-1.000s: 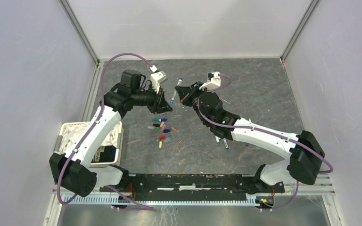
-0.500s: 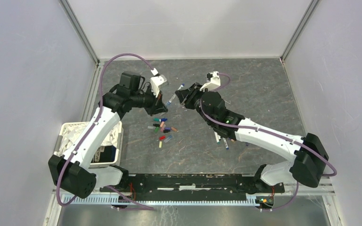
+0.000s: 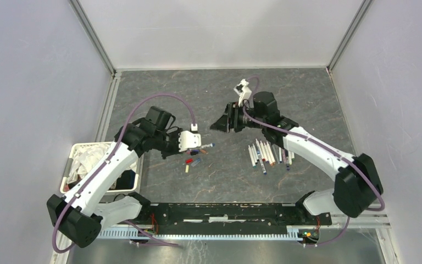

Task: Open the pen caps
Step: Pick up the pen from the center of the board.

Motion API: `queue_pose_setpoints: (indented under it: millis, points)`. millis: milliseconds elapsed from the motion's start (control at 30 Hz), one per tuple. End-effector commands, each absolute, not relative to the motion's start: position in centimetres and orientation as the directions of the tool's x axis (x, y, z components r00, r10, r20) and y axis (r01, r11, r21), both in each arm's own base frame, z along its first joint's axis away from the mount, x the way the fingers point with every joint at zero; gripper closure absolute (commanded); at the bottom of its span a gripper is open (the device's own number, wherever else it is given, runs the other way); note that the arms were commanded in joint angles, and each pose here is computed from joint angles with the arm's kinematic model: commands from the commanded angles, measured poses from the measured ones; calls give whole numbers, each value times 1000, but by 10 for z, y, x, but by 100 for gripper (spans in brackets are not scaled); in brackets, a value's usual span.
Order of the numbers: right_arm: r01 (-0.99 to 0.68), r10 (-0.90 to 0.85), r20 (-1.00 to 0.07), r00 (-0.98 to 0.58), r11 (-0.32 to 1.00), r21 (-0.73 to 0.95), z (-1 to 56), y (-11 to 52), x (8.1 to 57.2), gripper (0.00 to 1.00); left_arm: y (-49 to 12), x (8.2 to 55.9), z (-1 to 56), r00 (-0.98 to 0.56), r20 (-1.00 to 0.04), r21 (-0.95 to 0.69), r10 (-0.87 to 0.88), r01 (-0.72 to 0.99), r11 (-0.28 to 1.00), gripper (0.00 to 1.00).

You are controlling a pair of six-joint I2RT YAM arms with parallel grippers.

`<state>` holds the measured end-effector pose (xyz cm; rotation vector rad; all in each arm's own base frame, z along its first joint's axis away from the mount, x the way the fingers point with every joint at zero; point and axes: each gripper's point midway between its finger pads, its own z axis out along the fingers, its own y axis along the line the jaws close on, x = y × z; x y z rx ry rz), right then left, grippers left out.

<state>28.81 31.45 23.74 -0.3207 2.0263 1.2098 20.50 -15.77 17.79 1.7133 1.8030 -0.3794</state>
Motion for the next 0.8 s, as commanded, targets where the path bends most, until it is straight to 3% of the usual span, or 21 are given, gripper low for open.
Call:
queue_pose_setpoints:
  millis: [0,233,600,700,767]
  points:
    - [-629,-43,-651,-758,311,713,232,339,244,34,-149,197,170,180,-481,279,858,959,-45,98]
    - [-623,-156,-604,-782,179,761,228,372,217,33,-156,196,167,215,-439,284,873,954,-92,98]
    - [-600,-306,-549,-778,102,793,200,408,180,37,-157,198,167,253,-412,304,875,944,-129,98]
    - [-596,-327,-543,-774,86,798,196,412,172,43,-156,198,167,257,-406,309,877,942,-132,98]
    - [-595,-331,-540,-774,86,799,194,413,171,53,-156,198,168,260,-405,313,876,940,-135,98]
